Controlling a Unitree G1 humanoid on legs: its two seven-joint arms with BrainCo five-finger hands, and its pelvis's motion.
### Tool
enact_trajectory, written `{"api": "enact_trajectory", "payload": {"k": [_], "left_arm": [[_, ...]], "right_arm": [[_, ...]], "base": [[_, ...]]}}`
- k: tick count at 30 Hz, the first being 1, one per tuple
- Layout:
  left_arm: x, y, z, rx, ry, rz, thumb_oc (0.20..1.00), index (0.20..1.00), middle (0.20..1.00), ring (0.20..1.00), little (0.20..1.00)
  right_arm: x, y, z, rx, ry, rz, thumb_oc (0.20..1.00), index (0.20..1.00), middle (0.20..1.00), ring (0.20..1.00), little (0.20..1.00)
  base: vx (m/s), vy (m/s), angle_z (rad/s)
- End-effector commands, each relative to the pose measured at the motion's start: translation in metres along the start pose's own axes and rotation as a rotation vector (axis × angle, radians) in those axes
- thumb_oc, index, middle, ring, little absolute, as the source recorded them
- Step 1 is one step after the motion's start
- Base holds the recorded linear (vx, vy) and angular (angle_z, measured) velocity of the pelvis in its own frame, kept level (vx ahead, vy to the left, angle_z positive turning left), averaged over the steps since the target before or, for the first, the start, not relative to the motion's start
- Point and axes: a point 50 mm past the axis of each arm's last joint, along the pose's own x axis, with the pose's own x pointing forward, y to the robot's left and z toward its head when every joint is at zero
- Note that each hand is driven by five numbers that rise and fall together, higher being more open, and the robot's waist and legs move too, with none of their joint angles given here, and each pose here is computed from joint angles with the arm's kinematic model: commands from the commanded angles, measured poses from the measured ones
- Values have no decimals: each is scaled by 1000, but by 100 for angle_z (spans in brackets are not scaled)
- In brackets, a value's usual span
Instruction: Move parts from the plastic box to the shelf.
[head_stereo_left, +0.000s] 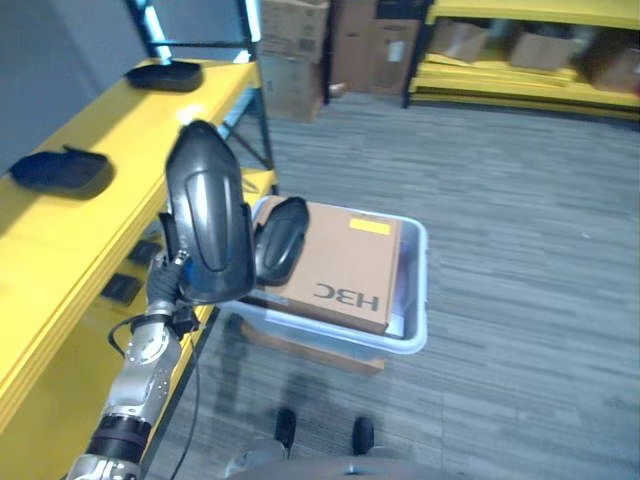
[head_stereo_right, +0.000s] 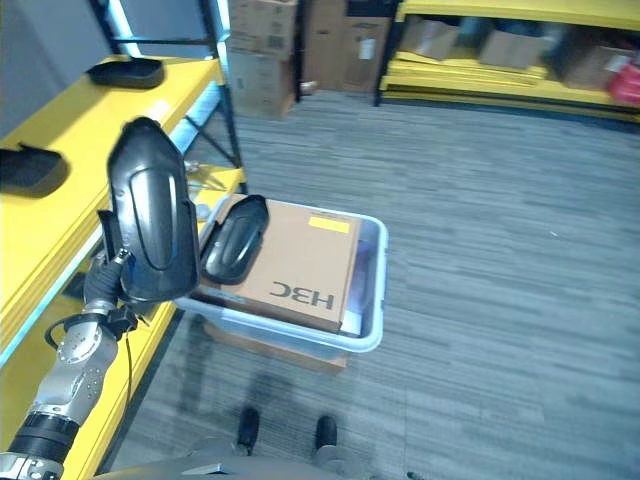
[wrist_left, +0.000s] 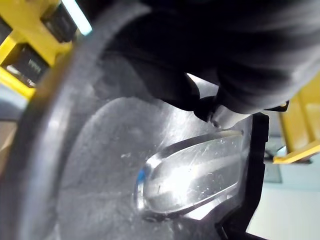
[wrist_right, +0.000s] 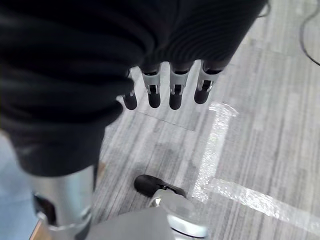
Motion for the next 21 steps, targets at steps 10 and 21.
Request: {"api": "enact_trajectory", "payload": {"k": [10, 21], "left_arm": [[7, 18, 65, 30, -396, 96, 200, 200, 200, 200, 200], [-2, 31, 68, 68, -378, 24, 200, 200, 200, 200, 200]], "right_arm": [[1, 5, -6, -64, 114, 22, 1000, 1000, 1000, 1000, 1000], [4, 16, 24, 64, 42, 38, 1000, 1000, 1000, 1000, 1000]], "base": [[22, 80, 169], [195, 148, 35]]}}
